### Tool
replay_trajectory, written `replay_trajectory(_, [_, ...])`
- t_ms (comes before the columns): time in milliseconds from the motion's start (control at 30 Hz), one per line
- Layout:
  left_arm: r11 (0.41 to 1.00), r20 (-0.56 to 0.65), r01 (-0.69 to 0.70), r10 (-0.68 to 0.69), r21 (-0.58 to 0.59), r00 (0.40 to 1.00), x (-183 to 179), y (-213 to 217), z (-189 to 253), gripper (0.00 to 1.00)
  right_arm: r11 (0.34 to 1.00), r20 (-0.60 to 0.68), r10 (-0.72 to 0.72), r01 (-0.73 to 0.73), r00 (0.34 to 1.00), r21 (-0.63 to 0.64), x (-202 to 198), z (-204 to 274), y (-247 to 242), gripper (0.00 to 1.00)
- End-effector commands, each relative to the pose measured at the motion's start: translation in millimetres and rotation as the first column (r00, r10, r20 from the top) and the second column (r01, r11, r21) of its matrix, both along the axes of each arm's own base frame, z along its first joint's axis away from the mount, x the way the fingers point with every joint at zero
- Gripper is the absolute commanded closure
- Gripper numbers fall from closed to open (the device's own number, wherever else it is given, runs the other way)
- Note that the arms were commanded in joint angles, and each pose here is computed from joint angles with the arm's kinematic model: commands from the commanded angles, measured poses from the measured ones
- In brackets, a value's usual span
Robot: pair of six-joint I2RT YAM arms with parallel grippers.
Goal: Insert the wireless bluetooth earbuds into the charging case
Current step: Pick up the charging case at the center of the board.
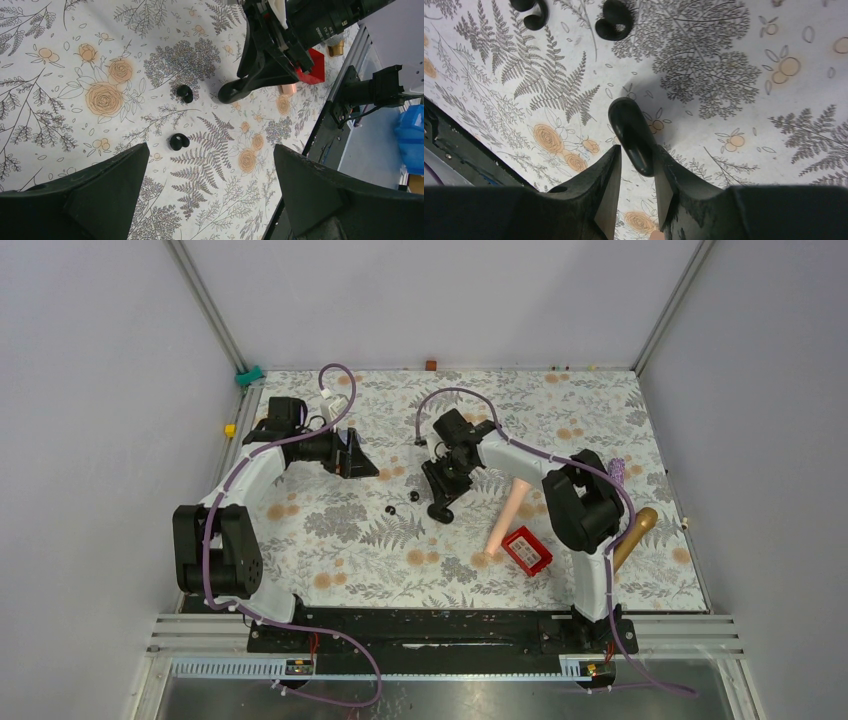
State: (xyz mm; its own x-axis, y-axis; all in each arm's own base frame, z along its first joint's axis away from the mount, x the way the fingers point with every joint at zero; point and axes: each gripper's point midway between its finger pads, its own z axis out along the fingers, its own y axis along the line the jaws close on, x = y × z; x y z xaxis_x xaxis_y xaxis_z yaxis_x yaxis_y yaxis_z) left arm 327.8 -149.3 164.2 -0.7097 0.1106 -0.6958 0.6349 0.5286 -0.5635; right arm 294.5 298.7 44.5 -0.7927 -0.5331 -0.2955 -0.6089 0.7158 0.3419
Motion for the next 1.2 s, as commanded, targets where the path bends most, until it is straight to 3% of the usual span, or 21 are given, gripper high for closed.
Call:
replay_trajectory(0, [0.999, 0.048, 0.026, -0.025, -0.028, 0.999, 2, -5, 8, 0.01, 0.998, 0.048, 0.053, -0.051, 0.997, -0.022, -1, 0, 4, 0.63])
replay_trajectory(233, [0.999, 0.048, 0.029, -0.027, -0.030, 0.998, 2, -5, 8, 0.01, 0.992, 0.097, 0.124, -0.121, 0.988, -0.033, 1, 5, 0, 0.60])
replay_trajectory(800, [0.999, 0.058, 0.028, -0.026, -0.027, 0.998, 1, -4, 10, 0.01, 0.981, 0.050, 0.194, -0.195, 0.980, 0.005, -16, -2, 5, 0.59])
replay_trajectory(1167, [0.999, 0.059, 0.027, -0.025, -0.027, 0.998, 1, -4, 11, 0.01, 0.986, -0.012, 0.165, -0.165, 0.986, -0.017, -18, -17, 3, 0.49])
